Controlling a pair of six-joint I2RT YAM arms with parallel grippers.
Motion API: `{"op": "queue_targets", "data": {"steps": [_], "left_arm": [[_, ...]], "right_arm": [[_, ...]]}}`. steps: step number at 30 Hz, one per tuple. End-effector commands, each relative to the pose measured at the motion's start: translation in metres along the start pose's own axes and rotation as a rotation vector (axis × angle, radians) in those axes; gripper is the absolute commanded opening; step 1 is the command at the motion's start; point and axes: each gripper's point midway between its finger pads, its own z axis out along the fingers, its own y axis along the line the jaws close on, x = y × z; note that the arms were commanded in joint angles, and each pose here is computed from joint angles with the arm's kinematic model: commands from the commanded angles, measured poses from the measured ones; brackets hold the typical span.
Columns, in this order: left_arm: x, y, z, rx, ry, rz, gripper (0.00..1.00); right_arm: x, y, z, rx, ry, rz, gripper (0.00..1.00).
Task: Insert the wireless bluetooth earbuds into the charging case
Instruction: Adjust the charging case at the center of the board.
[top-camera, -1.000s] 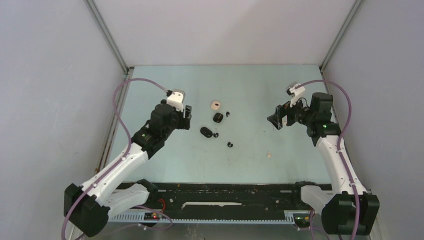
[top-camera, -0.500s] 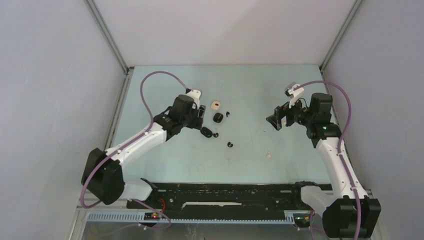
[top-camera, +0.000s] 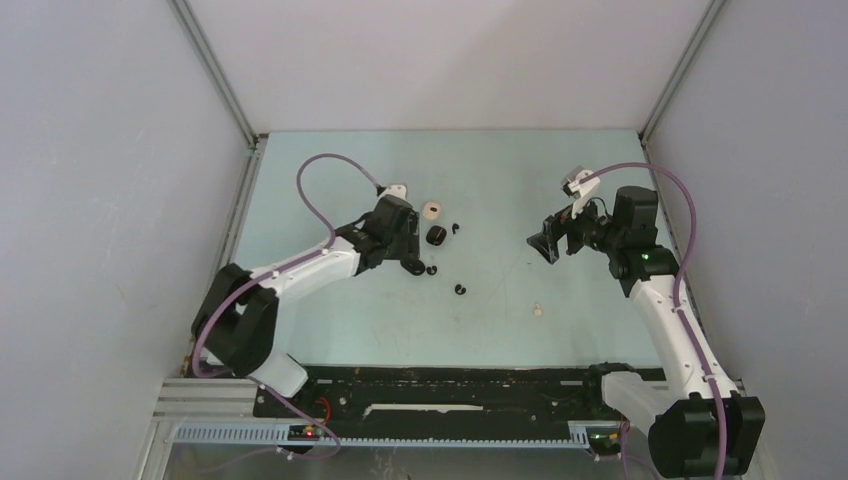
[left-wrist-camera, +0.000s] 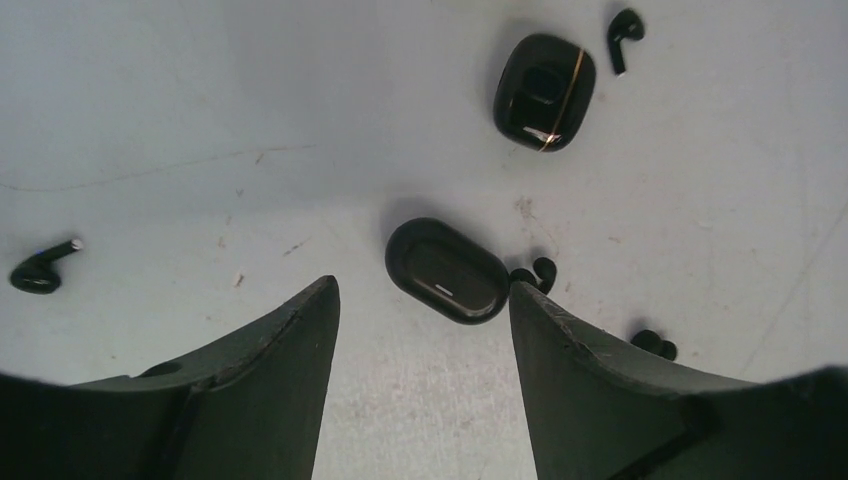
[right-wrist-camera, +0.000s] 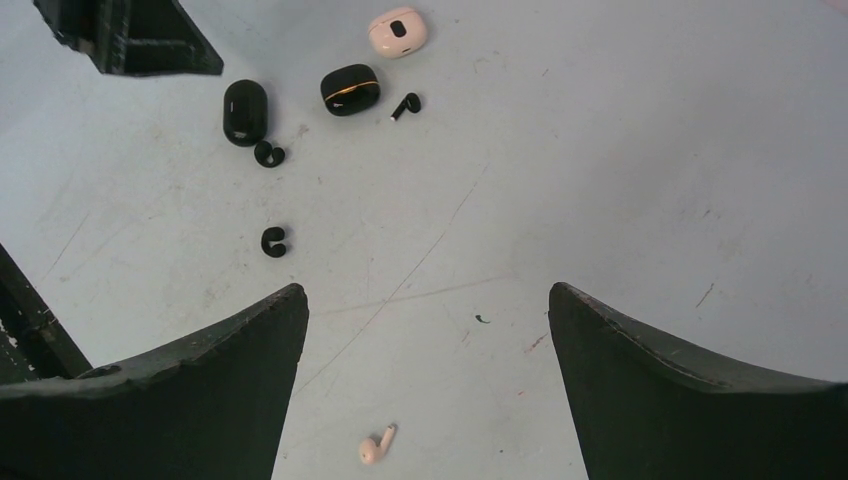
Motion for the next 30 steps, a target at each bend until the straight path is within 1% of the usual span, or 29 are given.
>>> {"op": "queue_targets", "data": {"steps": [1,7,11,17,20,23,30], "left_arm": [[0.002,-0.006,0.016,-0.059,-0.014,-0.037,0.70],[0.013,-0.011,0.031,-0.073,0.023,-0.020,0.70],[0.017,-0.017,0.036,-0.055,0.041,-0.010,0.70],[0.012,-0.024,0.043,-0.042,0.048,0.011,0.71],[0.003,-0.024,0.046,-0.059,0.057,0.060,0.71],[-0.003,-0.030,0.048,-0.034,0.088,0.102,0.71],[-0.001,-0.026,0.053,-0.008,0.142,0.092,0.71]], "right_arm": [[-0.009,0.001,-0.002,0.001,-0.021,-0.037,0.92],[-0.008,-0.001,-0.001,0.005,-0.014,-0.039,0.92],[-0.006,-0.002,0.000,0.005,-0.009,-0.037,0.92],[-0.004,-0.002,0.002,0.002,0.000,-0.038,0.92],[-0.003,-0.002,0.003,0.001,0.004,-0.035,0.92],[-0.002,-0.002,0.003,0.003,0.005,-0.035,0.92],[-0.002,-0.002,0.004,0.000,0.008,-0.036,0.92]]}}
